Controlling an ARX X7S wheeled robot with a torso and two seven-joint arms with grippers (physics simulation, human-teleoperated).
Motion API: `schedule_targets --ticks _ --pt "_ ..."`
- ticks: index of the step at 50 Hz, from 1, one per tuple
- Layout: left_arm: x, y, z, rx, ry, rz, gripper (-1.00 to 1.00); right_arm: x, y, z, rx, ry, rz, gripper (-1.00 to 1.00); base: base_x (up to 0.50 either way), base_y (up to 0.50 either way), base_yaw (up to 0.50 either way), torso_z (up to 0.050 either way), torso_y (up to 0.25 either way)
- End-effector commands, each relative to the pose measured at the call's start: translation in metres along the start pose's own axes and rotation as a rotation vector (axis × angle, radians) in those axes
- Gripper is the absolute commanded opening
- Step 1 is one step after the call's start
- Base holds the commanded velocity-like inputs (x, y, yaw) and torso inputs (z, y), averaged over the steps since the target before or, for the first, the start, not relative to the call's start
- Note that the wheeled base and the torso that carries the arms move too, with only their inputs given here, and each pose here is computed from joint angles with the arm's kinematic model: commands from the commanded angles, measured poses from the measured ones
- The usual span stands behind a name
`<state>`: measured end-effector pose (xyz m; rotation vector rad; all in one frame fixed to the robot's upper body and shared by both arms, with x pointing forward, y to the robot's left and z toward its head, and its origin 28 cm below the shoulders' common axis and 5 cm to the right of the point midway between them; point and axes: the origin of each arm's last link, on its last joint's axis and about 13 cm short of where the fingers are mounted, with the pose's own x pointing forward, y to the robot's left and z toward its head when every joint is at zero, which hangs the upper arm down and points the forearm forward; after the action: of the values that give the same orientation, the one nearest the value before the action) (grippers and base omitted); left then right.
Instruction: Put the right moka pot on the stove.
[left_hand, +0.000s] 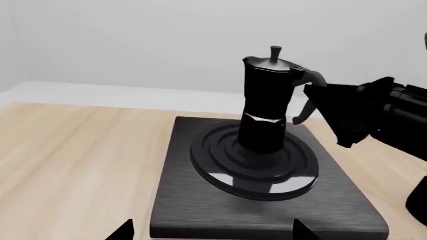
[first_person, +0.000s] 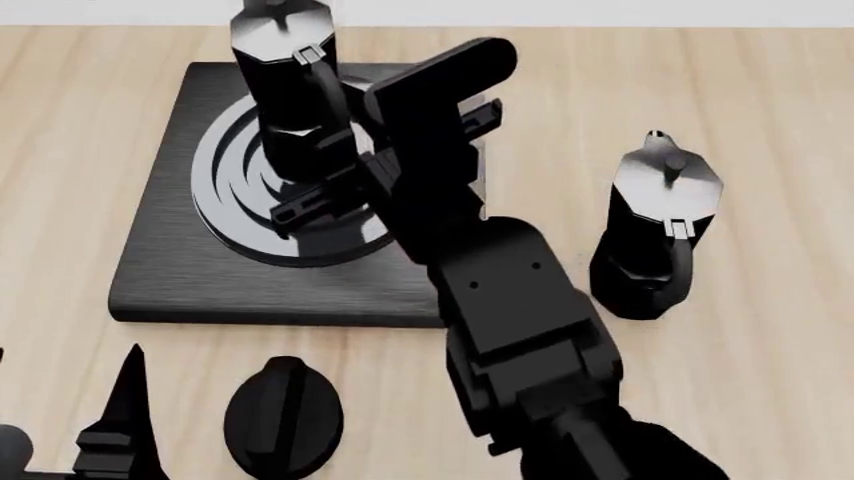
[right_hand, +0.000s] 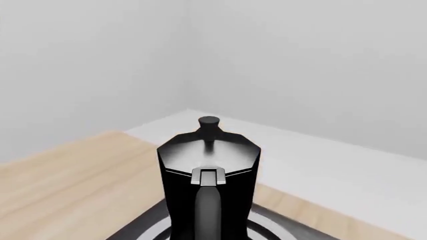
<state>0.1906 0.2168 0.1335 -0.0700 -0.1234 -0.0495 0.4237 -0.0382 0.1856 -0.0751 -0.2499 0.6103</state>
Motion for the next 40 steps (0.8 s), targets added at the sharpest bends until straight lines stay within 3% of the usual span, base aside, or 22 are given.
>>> schedule_targets --ticks 1,40 --pt "0.0 0.0 0.0 -0.001 -0.001 -0.007 1.0 0.005 -0.006 0.012 -0.018 -0.065 -0.017 -1.0 0.0 0.0 0.0 0.0 0.0" --pt "-0.001 0.0 0.001 -0.008 -0.006 -0.01 1.0 -0.004 -0.006 -0.006 0.015 -0.018 -0.009 -1.0 0.0 0.0 0.0 0.0 0.001"
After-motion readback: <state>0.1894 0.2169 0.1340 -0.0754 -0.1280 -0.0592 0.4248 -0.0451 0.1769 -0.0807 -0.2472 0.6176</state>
